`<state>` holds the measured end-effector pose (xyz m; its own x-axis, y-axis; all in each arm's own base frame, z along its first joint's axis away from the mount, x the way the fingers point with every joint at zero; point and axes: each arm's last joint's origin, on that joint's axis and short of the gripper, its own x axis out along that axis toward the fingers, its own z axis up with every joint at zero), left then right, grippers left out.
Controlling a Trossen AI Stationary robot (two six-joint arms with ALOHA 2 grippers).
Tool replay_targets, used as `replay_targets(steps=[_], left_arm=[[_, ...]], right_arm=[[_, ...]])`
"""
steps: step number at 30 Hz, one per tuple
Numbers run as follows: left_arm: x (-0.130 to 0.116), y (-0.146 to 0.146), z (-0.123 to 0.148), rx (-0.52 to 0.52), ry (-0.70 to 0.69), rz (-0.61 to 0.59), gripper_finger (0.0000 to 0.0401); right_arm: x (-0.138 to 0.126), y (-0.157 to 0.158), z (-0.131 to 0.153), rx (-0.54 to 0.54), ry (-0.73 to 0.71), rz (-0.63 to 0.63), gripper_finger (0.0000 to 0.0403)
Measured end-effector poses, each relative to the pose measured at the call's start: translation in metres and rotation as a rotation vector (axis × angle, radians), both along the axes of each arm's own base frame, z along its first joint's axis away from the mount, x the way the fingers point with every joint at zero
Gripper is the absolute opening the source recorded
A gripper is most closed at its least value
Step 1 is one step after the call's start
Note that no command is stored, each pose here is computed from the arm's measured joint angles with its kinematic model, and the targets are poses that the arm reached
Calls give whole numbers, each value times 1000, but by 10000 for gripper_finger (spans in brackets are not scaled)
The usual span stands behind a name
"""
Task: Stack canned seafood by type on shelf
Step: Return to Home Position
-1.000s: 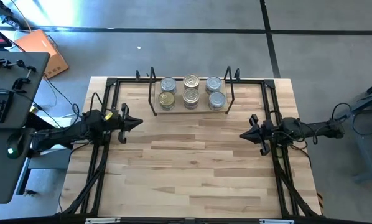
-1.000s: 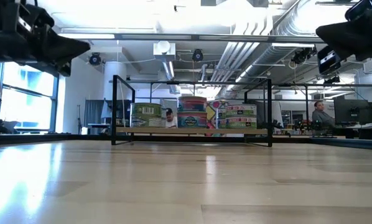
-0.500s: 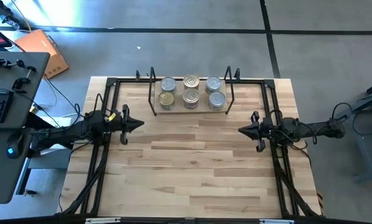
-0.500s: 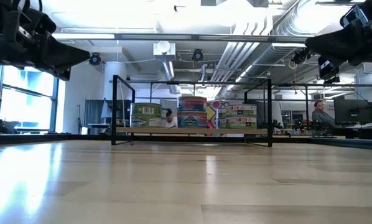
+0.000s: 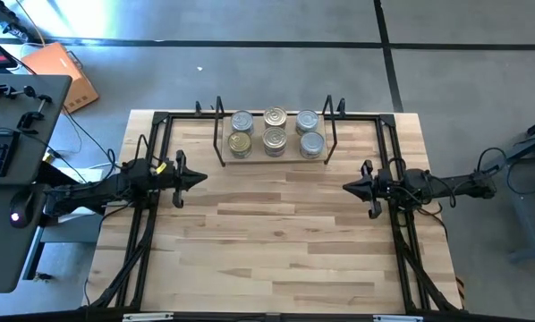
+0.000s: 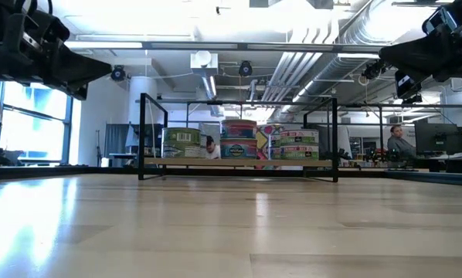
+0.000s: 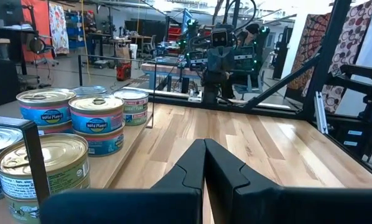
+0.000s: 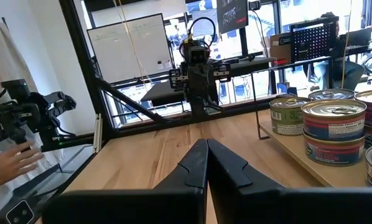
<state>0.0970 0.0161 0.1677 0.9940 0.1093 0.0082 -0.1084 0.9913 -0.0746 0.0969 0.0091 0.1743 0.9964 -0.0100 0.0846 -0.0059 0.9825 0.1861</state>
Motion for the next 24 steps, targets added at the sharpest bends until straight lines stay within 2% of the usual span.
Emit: replay_targets(steps=[10, 16, 24], left_arm=[[-1, -2, 1, 8, -13, -13, 0], [0, -13, 1, 60, -9, -107, 0], [0, -25, 1, 69, -8, -225, 0]], right_arm=[[0, 0, 0, 0, 0, 0, 0], [0, 0, -1, -1, 5, 0, 0], [0, 0, -1, -1, 5, 0, 0]])
